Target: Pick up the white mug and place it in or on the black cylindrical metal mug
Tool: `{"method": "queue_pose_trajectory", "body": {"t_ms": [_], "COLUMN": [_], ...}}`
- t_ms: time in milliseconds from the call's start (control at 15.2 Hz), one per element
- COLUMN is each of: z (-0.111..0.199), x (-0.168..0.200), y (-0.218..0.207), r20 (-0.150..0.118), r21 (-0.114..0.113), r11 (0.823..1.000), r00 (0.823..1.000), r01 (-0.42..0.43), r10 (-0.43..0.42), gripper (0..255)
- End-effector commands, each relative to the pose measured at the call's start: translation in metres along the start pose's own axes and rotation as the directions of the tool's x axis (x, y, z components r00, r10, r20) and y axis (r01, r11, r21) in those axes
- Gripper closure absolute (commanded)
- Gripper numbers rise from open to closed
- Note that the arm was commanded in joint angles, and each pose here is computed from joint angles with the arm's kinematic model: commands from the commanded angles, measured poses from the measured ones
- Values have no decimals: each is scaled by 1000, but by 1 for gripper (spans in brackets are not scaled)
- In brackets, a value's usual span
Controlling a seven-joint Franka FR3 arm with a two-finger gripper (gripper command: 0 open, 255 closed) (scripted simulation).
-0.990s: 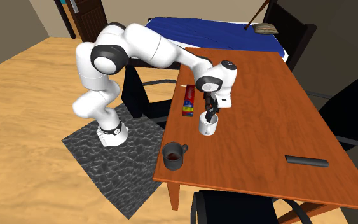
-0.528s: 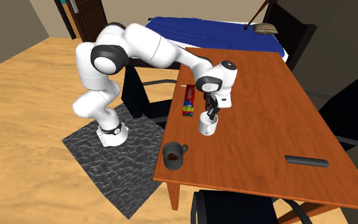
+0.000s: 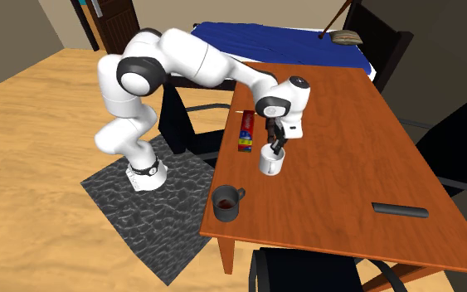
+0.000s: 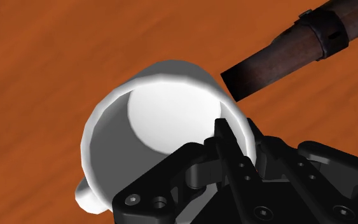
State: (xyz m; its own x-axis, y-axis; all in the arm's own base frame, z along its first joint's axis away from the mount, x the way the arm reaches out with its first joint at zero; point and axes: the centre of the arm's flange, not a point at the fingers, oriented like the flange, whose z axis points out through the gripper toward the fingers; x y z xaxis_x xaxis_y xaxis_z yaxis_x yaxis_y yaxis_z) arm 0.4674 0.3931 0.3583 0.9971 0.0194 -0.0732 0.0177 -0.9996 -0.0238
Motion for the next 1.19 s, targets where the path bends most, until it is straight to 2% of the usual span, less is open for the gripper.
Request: {"method": "queue_pose_trajectory", "body": {"t_ms": [0, 1122], "z": [-11, -100], "x": [-1, -8], "y": [-1, -3], "r20": [0, 0], "r21": [0, 0], "r11": [1000, 1000], "r00": [1000, 1000], "r01": [0, 0], "r10": [0, 0], "gripper": [255, 255]}}
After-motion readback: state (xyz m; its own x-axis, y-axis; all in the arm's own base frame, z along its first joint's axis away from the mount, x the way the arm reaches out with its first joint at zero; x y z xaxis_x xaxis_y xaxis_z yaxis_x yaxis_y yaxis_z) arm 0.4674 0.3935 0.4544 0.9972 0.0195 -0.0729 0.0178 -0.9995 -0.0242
